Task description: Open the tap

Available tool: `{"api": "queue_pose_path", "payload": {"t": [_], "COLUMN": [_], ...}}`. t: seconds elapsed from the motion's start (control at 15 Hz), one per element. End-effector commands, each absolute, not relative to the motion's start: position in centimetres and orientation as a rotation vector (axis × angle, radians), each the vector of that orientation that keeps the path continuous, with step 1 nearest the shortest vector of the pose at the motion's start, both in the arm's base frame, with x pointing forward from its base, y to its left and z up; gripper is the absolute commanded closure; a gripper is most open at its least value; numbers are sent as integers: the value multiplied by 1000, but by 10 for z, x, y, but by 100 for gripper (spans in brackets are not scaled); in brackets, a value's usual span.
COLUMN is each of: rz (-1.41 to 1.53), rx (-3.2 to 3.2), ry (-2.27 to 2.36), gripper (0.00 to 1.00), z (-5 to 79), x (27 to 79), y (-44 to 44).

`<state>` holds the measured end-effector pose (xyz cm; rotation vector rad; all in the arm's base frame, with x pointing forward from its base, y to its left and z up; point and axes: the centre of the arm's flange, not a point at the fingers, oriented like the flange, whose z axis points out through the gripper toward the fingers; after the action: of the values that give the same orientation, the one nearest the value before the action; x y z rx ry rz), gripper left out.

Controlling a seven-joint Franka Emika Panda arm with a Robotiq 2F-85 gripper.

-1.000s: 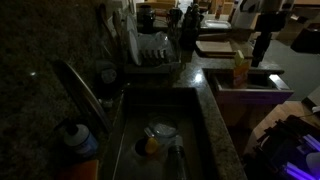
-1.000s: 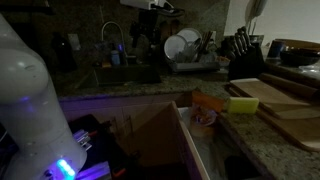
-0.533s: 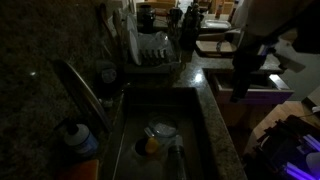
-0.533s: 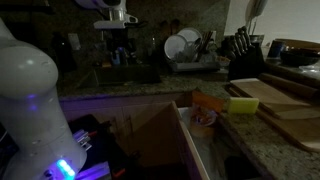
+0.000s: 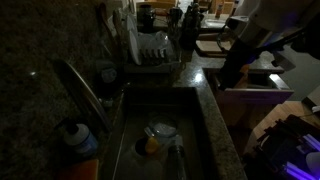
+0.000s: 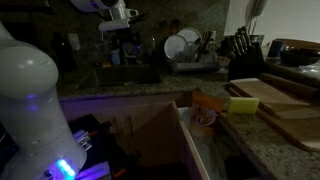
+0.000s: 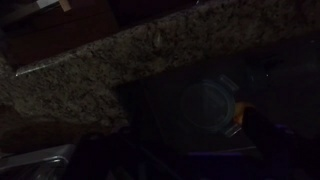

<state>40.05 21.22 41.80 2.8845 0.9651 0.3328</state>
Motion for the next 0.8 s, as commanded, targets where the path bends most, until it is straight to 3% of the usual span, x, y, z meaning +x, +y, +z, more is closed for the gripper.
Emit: {"api": "queue_pose_path", "payload": {"t": [0.0, 0.6, 0.73], "rz": [452, 1088, 1091], "rx": [2937, 2917, 2914], "ry": [996, 1476, 1499], "gripper": [0, 0, 0], "z": [391, 360, 361], "x": [414, 433, 444], "y": [225, 404, 408]}}
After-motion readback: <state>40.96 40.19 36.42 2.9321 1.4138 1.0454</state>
